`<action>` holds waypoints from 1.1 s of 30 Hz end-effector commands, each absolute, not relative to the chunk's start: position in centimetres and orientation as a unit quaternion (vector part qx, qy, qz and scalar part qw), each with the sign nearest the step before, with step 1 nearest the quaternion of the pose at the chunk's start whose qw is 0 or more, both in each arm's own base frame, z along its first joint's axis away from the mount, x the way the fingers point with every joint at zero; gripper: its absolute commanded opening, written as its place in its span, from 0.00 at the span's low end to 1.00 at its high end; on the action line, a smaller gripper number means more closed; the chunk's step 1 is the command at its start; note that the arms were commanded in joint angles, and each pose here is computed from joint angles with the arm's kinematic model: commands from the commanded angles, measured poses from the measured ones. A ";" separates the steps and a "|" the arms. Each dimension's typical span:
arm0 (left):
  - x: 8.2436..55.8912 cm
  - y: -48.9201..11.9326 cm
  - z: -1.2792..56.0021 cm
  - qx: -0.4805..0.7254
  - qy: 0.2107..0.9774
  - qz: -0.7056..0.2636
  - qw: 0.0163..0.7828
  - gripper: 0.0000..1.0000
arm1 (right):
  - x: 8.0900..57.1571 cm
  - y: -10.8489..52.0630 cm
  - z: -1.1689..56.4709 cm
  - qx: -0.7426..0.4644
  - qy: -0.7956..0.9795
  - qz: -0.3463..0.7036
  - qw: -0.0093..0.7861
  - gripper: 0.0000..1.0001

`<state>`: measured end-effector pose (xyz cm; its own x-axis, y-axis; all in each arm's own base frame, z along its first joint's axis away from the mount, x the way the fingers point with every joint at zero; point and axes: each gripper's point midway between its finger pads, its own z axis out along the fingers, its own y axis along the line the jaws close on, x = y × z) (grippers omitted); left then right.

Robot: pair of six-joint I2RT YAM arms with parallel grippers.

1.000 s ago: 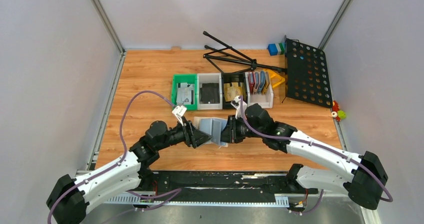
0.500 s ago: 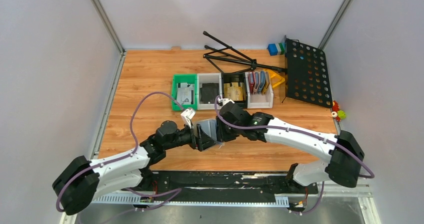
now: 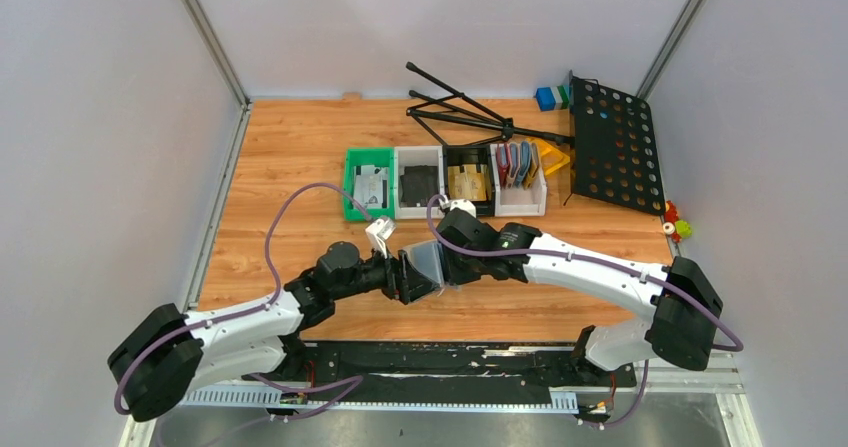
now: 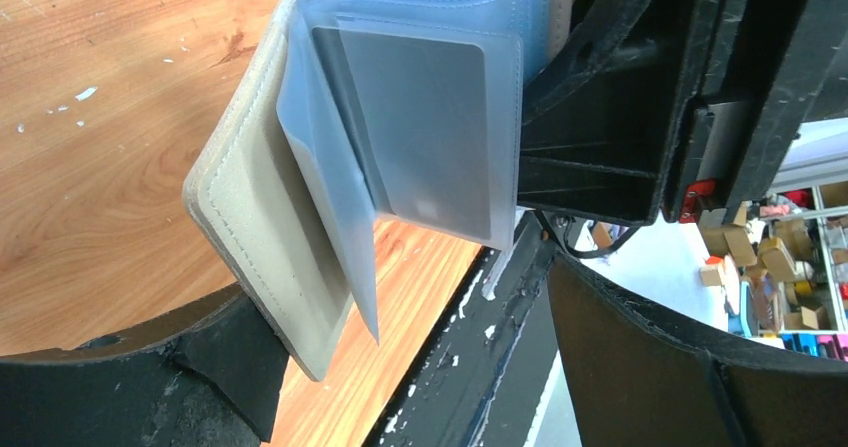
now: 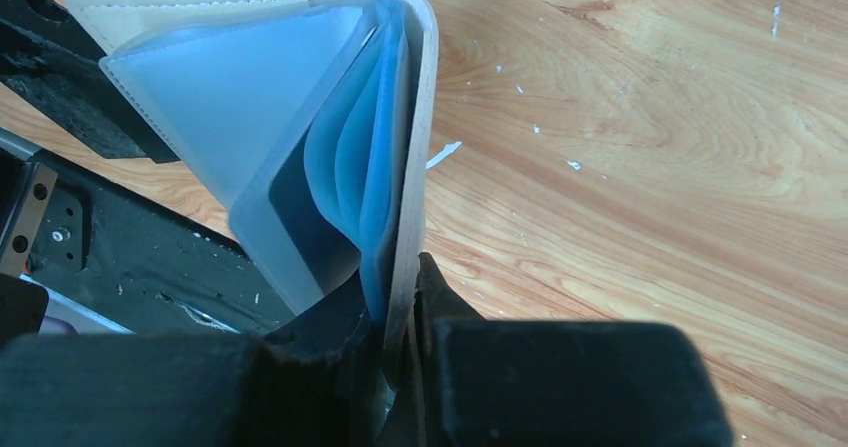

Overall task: Take the credit cards out of the card holder
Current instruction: Remove the credit card from the card holder.

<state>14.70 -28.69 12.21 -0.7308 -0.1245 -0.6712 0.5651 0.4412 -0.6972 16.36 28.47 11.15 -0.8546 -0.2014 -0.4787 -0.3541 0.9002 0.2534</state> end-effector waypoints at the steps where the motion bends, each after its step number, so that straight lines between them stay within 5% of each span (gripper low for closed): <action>1: 15.8 -29.7 13.9 0.148 0.757 -0.519 0.369 0.95 | 17.3 28.8 13.0 -0.144 0.942 0.166 0.255 0.00; 10: 16.0 -31.1 13.3 0.151 0.753 -0.537 0.350 0.88 | 17.2 28.3 12.3 -0.146 0.948 0.141 0.246 0.00; 28: 14.9 -28.1 13.4 0.127 0.757 -0.521 0.374 0.15 | 13.5 28.1 15.0 -0.133 0.883 0.374 0.250 0.00; 33: 14.4 -27.9 14.0 0.125 0.748 -0.534 0.374 0.06 | 13.0 27.5 15.3 -0.133 0.877 0.387 0.253 0.02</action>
